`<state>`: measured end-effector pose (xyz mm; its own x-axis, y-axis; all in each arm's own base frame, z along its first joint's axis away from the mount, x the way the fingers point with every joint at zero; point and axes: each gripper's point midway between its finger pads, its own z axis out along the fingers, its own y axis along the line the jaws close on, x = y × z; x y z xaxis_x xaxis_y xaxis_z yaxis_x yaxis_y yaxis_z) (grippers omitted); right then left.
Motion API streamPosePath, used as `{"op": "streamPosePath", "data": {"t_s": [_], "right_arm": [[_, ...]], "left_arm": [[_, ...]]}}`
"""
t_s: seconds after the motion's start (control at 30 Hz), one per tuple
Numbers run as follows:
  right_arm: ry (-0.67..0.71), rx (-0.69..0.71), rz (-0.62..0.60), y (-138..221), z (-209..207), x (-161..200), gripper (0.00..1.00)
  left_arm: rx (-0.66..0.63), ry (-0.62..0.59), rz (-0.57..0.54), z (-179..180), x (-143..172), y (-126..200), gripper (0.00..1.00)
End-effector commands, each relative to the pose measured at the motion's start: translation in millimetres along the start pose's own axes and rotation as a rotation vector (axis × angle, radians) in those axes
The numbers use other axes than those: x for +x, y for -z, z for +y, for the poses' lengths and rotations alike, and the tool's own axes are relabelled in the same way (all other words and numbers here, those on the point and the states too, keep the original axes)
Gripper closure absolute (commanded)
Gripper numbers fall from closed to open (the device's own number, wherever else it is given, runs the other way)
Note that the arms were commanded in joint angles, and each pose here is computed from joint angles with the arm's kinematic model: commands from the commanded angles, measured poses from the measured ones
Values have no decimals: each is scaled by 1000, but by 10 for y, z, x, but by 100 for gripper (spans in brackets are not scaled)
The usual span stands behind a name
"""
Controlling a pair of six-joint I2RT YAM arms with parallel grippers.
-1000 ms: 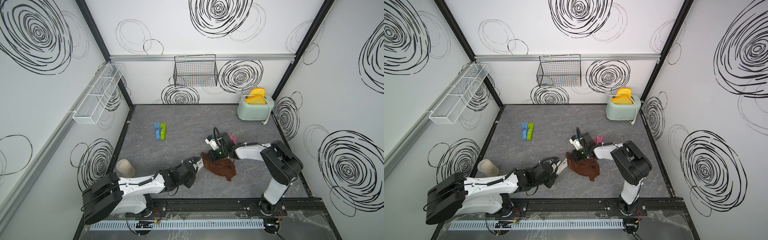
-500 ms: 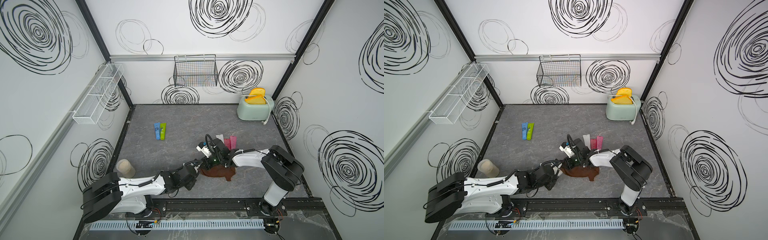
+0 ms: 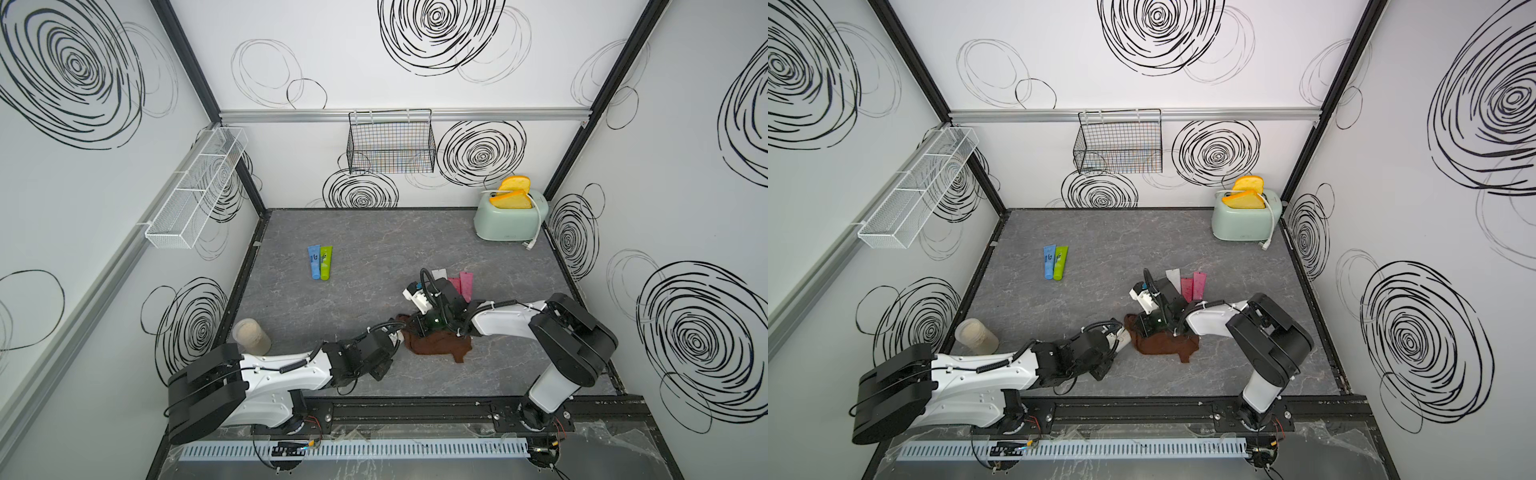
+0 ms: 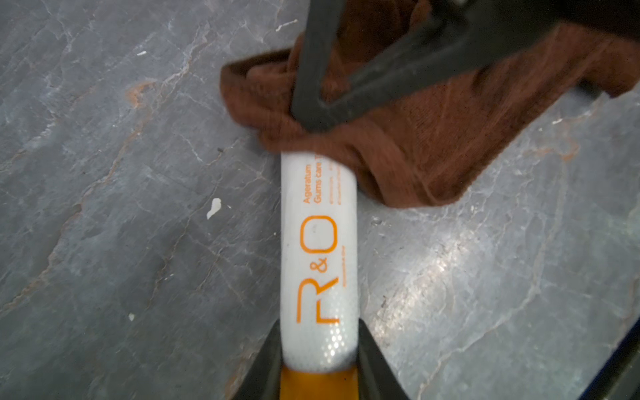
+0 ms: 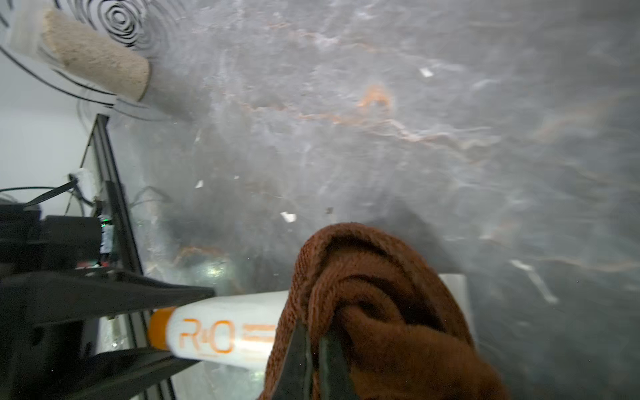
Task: Wipe the surface of the toothpaste tube
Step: Wipe the dirt from the toothpaste tube.
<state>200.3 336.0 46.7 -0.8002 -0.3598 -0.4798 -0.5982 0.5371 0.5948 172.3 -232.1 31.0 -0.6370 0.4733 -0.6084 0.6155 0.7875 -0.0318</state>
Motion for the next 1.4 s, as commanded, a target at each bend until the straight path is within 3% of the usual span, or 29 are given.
{"op": "streamPosePath", "data": {"t_s": [0.0, 0.33, 0.67, 0.87, 0.97, 1.2, 1.37], "right_arm": [[-43, -87, 102, -18, 250, 391, 100], [-144, 151, 31, 263, -801, 156, 100], [-43, 23, 25, 104, -211, -86, 100], [-5, -96, 63, -43, 195, 12, 100], [-25, -55, 71, -70, 17, 50, 100], [-161, 123, 2, 177, -861, -124, 100], [-125, 96, 5, 153, -696, -132, 100]], "left_arm": [[-18, 25, -112, -5, -321, 36, 100], [-6, 21, -121, -30, -327, 56, 100], [1, 5, -114, -64, -316, 41, 100], [3, 4, -113, -68, -315, 36, 100], [3, 4, -114, -69, -317, 38, 100], [3, 3, -114, -75, -315, 37, 100], [-2, -3, -107, -75, -307, 20, 100]]}}
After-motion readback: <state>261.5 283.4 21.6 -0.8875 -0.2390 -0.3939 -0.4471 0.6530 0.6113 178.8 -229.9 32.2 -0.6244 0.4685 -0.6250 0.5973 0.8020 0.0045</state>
